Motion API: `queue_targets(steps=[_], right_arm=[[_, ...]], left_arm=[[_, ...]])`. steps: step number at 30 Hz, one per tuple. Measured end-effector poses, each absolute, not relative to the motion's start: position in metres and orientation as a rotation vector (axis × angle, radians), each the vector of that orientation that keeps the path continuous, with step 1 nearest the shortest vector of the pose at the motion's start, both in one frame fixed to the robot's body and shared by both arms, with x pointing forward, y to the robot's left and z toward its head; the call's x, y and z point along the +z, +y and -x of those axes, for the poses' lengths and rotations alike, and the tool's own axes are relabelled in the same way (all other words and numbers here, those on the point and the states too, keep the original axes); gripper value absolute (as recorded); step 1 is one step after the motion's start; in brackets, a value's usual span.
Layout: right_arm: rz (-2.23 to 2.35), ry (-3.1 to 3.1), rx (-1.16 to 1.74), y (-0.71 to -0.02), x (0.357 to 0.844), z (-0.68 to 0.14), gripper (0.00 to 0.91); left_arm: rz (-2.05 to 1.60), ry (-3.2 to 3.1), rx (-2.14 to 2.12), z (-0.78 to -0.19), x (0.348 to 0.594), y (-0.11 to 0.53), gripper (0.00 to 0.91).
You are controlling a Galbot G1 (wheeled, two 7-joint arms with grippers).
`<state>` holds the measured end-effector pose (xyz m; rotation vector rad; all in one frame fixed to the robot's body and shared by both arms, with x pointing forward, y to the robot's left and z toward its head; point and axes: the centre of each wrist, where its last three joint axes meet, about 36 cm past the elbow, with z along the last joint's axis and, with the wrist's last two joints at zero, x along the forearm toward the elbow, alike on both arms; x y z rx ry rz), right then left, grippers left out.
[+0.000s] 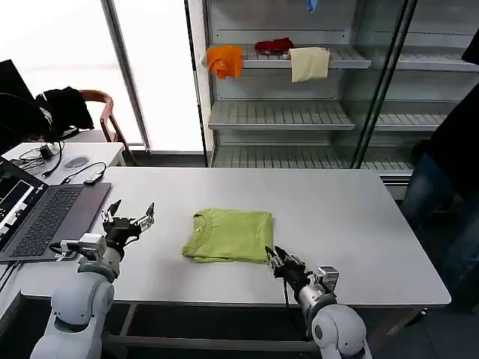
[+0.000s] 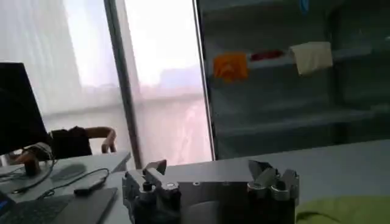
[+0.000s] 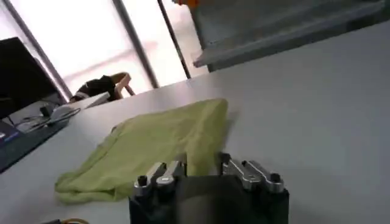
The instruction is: Fold and organize the clothes.
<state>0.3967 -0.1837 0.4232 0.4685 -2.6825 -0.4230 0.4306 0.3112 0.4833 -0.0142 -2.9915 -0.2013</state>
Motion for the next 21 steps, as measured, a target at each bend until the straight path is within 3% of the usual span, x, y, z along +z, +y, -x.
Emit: queue_targets(steps=[1,2,21], right_arm=[[-0.469,-2.681,-0.424,-0.183,0.423,-0.398,0.514],[-0.468,-2.678,-0.422,-0.181,0.422,-0.399,0.0],[-0.445,-2.662,-0.369,-0.166,0.411,-0.405,0.0]], left_arm=[[0.014,-2.99,-0.201,-0.431,0.483,0.311,0.907],[0.012,-2.989,-0.199,-0.431,0.482,0.311,0.907],[-0.012,-2.978,-0.19,-0.425,0.473,0.318,0.907]])
